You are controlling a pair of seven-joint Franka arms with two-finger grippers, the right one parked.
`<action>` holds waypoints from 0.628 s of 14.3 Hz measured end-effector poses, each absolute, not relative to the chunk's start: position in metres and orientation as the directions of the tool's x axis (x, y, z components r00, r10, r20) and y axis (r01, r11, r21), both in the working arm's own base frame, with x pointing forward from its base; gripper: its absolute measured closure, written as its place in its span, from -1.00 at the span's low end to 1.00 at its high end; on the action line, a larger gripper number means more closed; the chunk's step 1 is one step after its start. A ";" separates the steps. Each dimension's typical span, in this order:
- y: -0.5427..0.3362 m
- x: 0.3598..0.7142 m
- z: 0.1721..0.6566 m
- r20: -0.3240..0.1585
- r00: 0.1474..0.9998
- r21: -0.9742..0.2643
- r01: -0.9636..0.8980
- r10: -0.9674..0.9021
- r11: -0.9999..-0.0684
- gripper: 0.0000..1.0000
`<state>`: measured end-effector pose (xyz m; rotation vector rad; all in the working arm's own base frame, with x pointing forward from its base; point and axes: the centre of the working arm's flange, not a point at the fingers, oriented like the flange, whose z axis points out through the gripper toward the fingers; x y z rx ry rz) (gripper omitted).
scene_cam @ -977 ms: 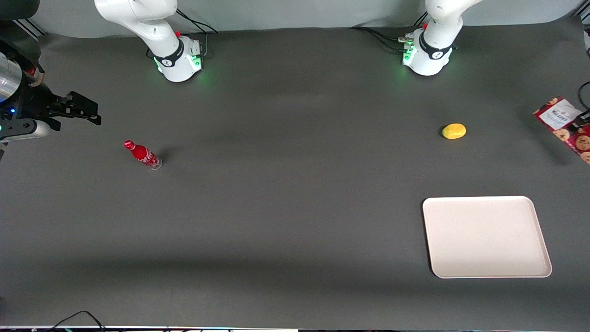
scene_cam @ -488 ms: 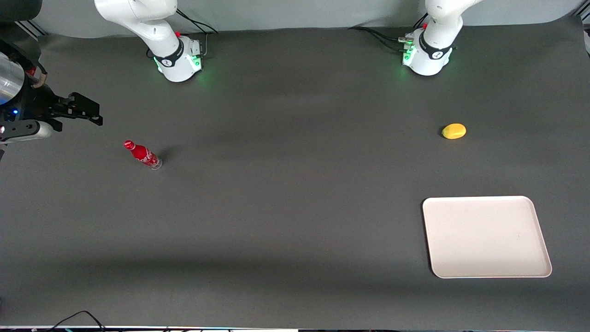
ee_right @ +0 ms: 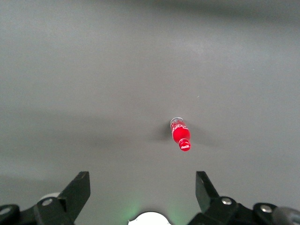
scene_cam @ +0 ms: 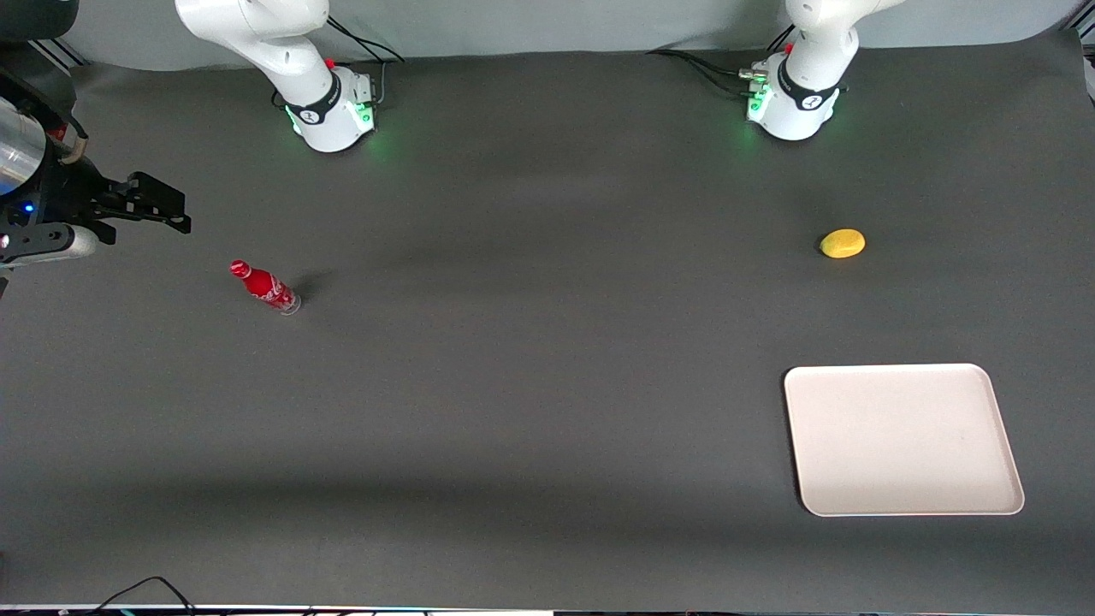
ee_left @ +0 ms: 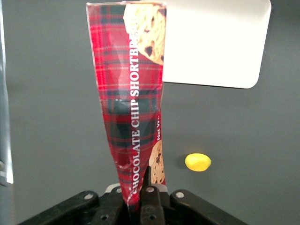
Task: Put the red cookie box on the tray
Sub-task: 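Lift the cookie box upright with the left gripper, then carry the held box over the white tray with the left gripper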
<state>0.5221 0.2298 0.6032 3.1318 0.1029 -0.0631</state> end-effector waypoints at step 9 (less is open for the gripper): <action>0.170 0.644 0.496 -0.087 0.988 -0.113 -0.136 -0.127 -0.984 0.87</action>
